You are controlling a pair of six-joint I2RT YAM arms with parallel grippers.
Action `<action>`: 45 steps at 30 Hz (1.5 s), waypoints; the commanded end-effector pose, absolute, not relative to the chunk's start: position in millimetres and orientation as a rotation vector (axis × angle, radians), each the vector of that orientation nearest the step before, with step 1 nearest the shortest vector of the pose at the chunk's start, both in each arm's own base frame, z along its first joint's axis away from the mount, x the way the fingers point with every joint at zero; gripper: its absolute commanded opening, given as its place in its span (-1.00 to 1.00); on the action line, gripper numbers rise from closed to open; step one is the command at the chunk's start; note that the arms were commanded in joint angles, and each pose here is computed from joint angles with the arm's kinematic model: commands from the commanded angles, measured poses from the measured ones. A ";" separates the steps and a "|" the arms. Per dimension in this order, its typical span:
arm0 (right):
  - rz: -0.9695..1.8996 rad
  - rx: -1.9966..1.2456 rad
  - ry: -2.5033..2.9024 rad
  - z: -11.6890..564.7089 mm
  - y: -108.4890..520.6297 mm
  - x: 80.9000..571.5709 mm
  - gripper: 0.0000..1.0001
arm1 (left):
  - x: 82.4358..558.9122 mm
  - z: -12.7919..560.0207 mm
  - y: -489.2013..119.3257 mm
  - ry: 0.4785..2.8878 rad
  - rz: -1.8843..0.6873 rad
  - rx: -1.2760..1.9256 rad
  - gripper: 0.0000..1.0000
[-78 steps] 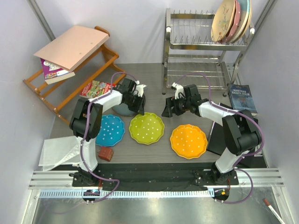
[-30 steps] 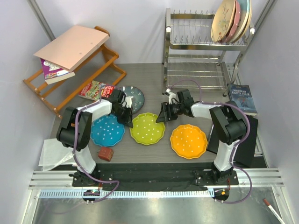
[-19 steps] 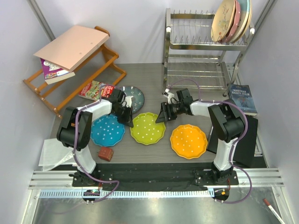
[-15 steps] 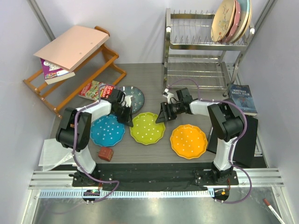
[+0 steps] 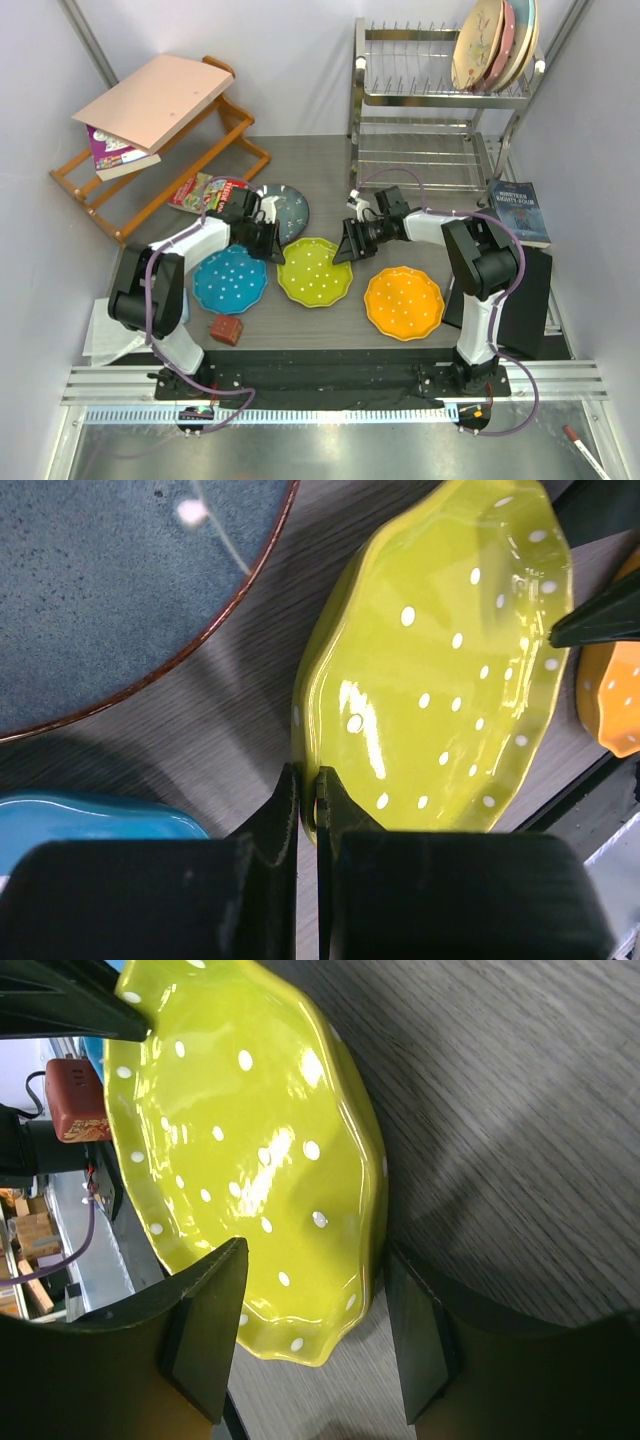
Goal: Load the plates into the dish rack
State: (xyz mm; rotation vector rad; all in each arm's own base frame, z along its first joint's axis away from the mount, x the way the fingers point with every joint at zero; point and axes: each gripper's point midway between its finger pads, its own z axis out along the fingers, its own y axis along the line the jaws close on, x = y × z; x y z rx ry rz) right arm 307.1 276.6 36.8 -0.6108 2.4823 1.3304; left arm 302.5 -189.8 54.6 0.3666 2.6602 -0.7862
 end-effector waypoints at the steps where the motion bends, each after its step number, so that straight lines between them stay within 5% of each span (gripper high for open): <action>1: 1.375 -0.606 2.598 22.6 286.6 280.0 0.22 | 319.3 125.3 -228.2 2.394 -1.031 0.434 -1.00; 13: 1.253 -0.574 2.671 -2.7 276.0 281.3 0.06 | 307.2 115.2 -226.6 2.394 -1.051 0.465 -1.00; 22: 1.598 -0.585 2.610 18.1 298.9 270.5 -0.10 | 319.2 85.6 -222.8 2.444 -0.973 0.471 -1.00; 39: 1.678 -0.592 2.578 27.9 313.1 278.4 0.09 | 339.3 84.4 -238.6 2.404 -0.972 0.473 -1.00; 45: 1.600 -0.476 2.619 26.9 315.9 288.5 -0.18 | 337.2 96.2 -248.5 2.382 -1.011 0.479 -1.00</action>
